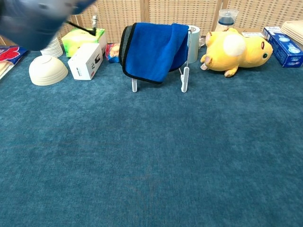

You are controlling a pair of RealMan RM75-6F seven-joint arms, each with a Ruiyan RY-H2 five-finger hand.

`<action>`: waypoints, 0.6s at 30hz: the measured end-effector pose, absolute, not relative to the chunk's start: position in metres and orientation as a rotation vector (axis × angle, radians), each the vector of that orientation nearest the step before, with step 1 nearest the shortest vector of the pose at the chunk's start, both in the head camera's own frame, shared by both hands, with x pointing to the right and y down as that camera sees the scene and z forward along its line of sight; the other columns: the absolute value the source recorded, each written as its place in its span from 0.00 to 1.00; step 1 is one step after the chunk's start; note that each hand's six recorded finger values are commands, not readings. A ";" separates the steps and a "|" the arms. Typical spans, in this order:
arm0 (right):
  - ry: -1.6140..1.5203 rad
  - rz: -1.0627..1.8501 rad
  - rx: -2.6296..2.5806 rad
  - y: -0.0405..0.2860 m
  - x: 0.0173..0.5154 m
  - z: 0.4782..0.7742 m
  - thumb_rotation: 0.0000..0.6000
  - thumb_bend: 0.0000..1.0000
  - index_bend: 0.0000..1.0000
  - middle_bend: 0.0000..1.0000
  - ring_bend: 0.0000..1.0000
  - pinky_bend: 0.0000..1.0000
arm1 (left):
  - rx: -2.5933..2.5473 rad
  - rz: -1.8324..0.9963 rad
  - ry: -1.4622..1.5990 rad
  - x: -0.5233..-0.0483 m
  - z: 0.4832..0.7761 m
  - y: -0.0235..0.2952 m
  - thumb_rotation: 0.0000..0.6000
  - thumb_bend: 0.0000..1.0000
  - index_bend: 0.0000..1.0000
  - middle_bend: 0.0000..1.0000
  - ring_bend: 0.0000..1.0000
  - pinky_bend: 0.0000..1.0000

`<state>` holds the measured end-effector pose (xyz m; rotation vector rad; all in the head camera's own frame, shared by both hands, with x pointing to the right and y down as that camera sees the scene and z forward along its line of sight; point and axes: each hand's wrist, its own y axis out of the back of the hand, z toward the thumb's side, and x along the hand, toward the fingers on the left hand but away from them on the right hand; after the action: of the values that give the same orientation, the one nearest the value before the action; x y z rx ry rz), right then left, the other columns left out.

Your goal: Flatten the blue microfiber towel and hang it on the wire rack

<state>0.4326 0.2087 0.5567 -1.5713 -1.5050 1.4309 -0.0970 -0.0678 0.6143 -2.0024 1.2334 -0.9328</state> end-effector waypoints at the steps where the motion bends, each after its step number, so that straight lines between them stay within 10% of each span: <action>1: -1.497 1.429 -1.570 0.207 0.432 0.556 1.00 0.33 0.00 0.00 0.00 0.00 | -2.004 -0.935 1.229 -0.103 0.612 -0.065 1.00 0.31 0.05 0.03 0.00 0.20; 18: -1.338 1.418 -1.512 0.186 0.418 0.556 1.00 0.34 0.00 0.00 0.00 0.00 | -1.975 -1.155 1.108 -0.242 0.581 0.028 1.00 0.31 0.11 0.07 0.00 0.20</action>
<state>0.4180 0.1861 0.5558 -1.5124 -1.3376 1.4180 -0.2419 0.0277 0.5806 -1.9752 1.1084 -1.1548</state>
